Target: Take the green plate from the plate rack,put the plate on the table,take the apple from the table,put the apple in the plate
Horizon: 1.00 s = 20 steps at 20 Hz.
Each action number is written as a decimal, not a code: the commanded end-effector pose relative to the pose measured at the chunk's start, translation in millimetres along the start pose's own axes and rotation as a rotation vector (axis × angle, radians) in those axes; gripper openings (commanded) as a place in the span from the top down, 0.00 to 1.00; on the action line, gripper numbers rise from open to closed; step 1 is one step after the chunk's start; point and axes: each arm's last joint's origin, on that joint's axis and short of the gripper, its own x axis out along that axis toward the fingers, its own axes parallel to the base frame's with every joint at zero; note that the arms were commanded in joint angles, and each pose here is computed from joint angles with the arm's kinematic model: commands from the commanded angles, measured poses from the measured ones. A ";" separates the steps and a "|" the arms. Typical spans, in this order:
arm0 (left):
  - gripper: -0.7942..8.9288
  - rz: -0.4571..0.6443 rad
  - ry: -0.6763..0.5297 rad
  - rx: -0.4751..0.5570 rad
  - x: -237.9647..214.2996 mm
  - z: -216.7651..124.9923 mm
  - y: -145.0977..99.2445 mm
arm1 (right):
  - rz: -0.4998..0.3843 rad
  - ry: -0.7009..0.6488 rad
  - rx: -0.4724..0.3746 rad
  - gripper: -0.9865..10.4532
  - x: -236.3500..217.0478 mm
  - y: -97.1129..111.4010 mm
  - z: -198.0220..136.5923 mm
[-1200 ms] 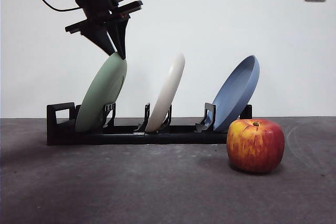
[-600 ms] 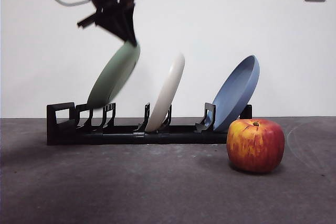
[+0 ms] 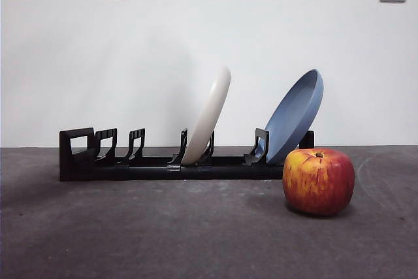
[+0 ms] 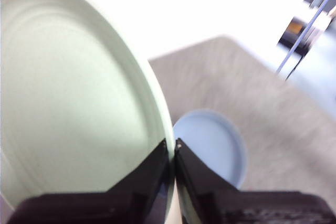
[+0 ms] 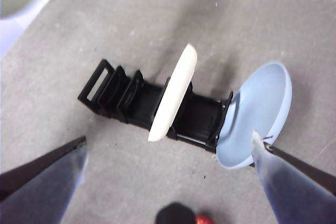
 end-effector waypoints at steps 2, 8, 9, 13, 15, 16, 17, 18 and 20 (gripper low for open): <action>0.93 -0.027 -0.091 0.088 -74.4 -0.7 -32.1 | 0.000 -0.005 -0.009 0.39 1.8 0.0 1.5; 0.93 -0.008 0.034 0.154 -153.9 -71.5 -62.0 | -0.004 0.040 0.000 0.39 1.7 -0.5 -2.8; 0.93 -0.005 0.076 0.141 -158.3 -89.9 -62.3 | -0.005 0.046 0.001 0.39 1.7 -0.5 -3.5; 0.93 0.062 0.285 0.044 -144.9 -164.5 -55.2 | -0.006 0.067 0.005 0.39 1.6 -0.6 -5.5; 0.93 0.135 0.414 0.014 -121.8 -199.0 -50.5 | -0.007 0.074 0.006 0.39 1.6 -0.7 -6.2; 0.93 0.177 0.482 0.012 -107.0 -214.7 -48.7 | -0.008 0.079 0.007 0.39 1.5 -0.7 -6.7; 0.93 0.213 0.540 0.021 -87.3 -230.2 -47.8 | -0.008 0.084 0.008 0.39 1.5 -0.8 -7.2; 0.93 0.222 0.572 0.032 -70.6 -241.4 -48.1 | -0.009 0.089 0.009 0.39 1.4 -0.8 -7.7; 0.93 0.208 0.611 0.055 -30.7 -261.2 -52.6 | -0.010 0.101 0.011 0.39 1.3 -0.9 -8.8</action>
